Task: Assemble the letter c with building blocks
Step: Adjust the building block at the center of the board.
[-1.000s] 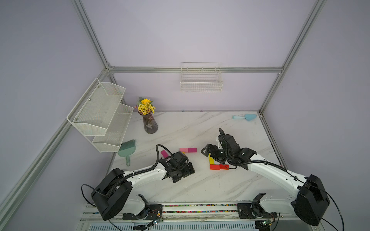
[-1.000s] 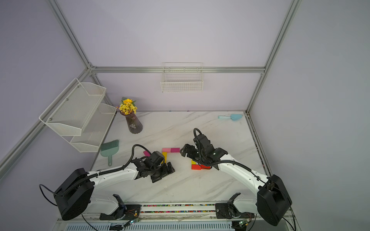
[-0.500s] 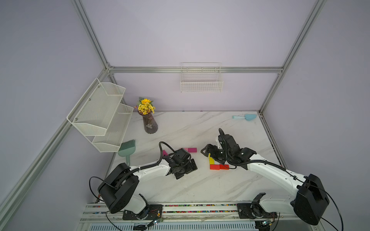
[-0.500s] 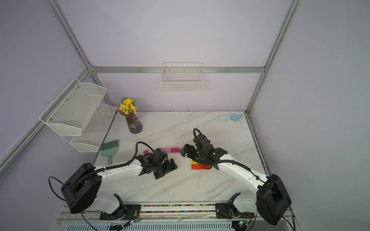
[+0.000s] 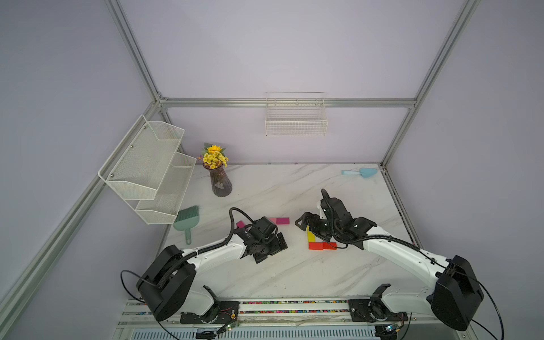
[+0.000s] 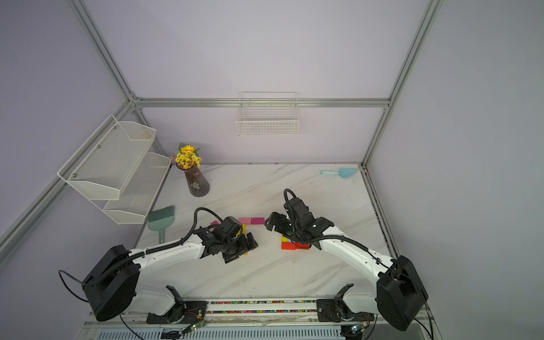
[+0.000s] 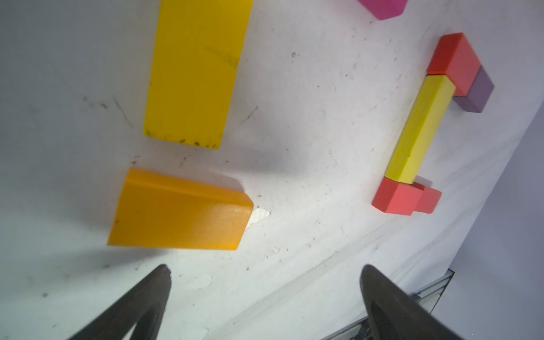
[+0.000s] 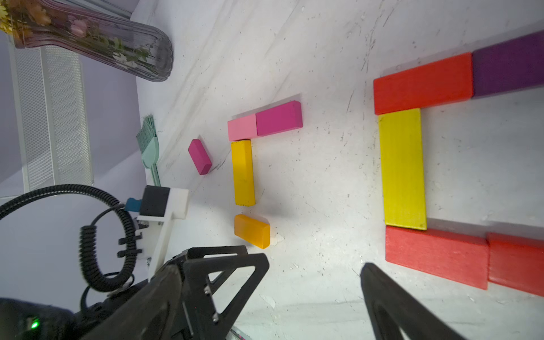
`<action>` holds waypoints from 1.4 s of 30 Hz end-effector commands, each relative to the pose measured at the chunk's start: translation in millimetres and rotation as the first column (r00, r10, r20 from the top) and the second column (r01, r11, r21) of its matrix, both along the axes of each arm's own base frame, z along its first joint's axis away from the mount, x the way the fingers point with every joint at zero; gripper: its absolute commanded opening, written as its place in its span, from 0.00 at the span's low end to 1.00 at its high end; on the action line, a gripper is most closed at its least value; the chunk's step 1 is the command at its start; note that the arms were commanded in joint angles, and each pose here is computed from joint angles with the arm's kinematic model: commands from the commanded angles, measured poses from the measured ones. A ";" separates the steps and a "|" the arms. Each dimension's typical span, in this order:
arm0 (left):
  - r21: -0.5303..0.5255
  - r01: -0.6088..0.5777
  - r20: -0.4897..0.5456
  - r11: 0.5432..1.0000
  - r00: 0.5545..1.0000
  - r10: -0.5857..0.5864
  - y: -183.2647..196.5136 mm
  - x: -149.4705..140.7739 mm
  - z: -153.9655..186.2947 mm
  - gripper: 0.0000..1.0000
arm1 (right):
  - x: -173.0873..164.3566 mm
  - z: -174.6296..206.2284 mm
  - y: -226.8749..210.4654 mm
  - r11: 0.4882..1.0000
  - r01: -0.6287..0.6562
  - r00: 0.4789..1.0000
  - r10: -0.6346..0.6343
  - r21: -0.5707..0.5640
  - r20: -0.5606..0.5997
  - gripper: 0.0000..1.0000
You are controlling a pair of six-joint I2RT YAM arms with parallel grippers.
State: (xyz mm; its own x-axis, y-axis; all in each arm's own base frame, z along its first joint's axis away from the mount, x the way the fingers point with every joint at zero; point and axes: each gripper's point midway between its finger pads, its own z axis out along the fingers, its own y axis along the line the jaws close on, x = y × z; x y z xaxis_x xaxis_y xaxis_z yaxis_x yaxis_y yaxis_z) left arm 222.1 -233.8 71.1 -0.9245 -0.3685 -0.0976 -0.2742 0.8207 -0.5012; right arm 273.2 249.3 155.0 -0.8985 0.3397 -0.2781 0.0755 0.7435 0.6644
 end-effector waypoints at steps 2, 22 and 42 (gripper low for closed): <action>-0.021 -0.030 0.059 0.999 0.998 0.031 10.1 5.6 22.4 1.00 | 4.9 6.7 6.2 1.000 0.001 1.000 -0.001 0.016 0.014 0.97; -0.098 -0.039 -0.011 0.994 0.999 0.038 -14.3 6.4 -12.5 1.00 | 6.8 -0.7 11.5 1.000 -0.014 1.000 0.014 0.015 -0.005 0.97; -0.093 -0.043 -0.026 0.995 0.999 0.040 -22.8 14.5 -24.7 1.00 | 5.4 -6.4 14.0 0.999 -0.031 0.999 0.032 0.013 -0.019 0.97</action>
State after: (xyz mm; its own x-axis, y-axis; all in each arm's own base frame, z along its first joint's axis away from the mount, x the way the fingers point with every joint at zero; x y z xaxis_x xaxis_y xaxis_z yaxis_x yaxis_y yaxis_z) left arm 237.3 -256.1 50.0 -0.9098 -0.4123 -0.0475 -0.3094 0.7501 -0.5845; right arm 273.8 256.2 139.1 -0.9179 0.3179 -0.2373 0.0910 0.7510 0.6540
